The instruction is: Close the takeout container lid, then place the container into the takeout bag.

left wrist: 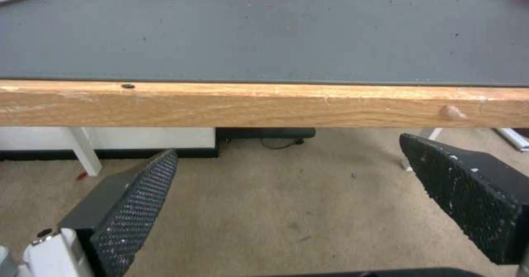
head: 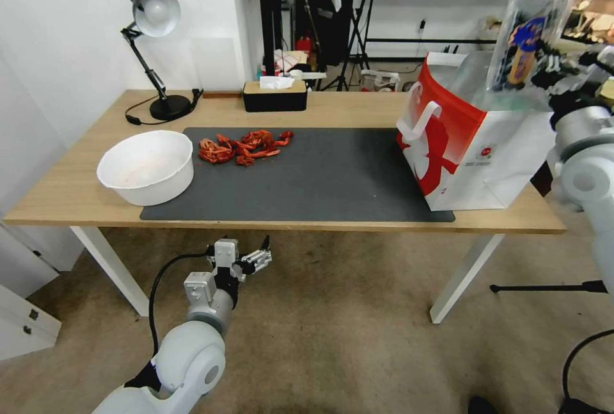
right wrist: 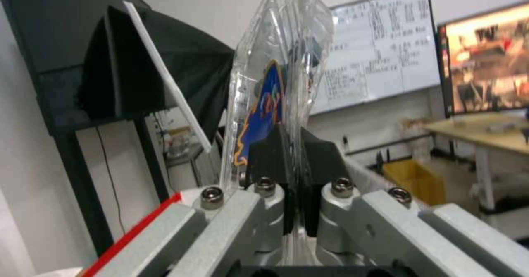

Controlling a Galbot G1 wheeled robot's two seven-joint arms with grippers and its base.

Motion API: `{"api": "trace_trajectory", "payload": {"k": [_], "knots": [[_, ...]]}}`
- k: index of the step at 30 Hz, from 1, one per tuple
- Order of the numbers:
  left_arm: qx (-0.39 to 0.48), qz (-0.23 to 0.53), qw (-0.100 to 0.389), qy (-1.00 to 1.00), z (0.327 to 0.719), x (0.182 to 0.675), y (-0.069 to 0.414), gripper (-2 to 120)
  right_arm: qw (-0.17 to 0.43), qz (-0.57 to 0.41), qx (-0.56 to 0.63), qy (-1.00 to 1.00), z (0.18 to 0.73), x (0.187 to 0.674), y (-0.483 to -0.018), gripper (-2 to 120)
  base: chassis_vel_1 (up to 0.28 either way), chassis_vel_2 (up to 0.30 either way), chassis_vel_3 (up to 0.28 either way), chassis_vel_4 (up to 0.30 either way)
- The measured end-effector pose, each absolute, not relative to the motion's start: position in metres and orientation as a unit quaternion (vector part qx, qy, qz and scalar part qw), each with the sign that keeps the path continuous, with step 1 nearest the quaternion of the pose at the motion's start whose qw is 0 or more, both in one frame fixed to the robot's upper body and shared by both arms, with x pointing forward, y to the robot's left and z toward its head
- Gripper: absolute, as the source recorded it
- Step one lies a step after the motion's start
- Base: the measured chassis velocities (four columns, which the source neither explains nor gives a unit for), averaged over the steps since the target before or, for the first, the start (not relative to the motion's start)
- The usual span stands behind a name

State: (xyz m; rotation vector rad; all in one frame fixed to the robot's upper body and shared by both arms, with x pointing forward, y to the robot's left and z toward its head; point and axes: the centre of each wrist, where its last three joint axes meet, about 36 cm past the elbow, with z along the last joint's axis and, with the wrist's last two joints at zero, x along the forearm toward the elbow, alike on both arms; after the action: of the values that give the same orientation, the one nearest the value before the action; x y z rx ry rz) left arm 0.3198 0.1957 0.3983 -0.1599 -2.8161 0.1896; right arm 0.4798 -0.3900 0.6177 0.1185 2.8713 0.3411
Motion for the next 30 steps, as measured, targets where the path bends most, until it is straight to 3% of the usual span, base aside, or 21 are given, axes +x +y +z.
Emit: {"api": "trace_trajectory", "payload": {"k": [20, 21, 22, 25, 30], "knots": [[-0.056, 0.064, 0.156, -0.984, 0.398, 0.32, 0.198, 100, 0.092, 0.142, 0.017, 0.985, 0.6, 0.467, -0.374, 75, 0.0, 0.0, 0.0, 0.0], [-0.057, 0.065, 0.155, -0.984, 0.399, 0.32, 0.198, 100, 0.095, 0.14, 0.009, 0.986, 0.601, 0.464, -0.372, 80, 0.0, 0.0, 0.0, 0.0], [-0.056, 0.066, 0.152, -0.985, 0.4, 0.321, 0.198, 100, 0.107, 0.123, -0.02, 0.986, 0.604, 0.455, -0.367, 95, 0.0, 0.0, 0.0, 0.0], [-0.058, 0.069, 0.148, -0.985, 0.4, 0.321, 0.199, 100, 0.124, 0.091, -0.061, 0.986, 0.604, 0.445, -0.362, 104, 0.0, 0.0, 0.0, 0.0], [-0.056, 0.074, 0.14, -0.986, 0.399, 0.321, 0.2, 100, 0.131, 0.072, -0.102, 0.984, 0.599, 0.429, -0.35, 111, 0.0, 0.0, 0.0, 0.0]]}}
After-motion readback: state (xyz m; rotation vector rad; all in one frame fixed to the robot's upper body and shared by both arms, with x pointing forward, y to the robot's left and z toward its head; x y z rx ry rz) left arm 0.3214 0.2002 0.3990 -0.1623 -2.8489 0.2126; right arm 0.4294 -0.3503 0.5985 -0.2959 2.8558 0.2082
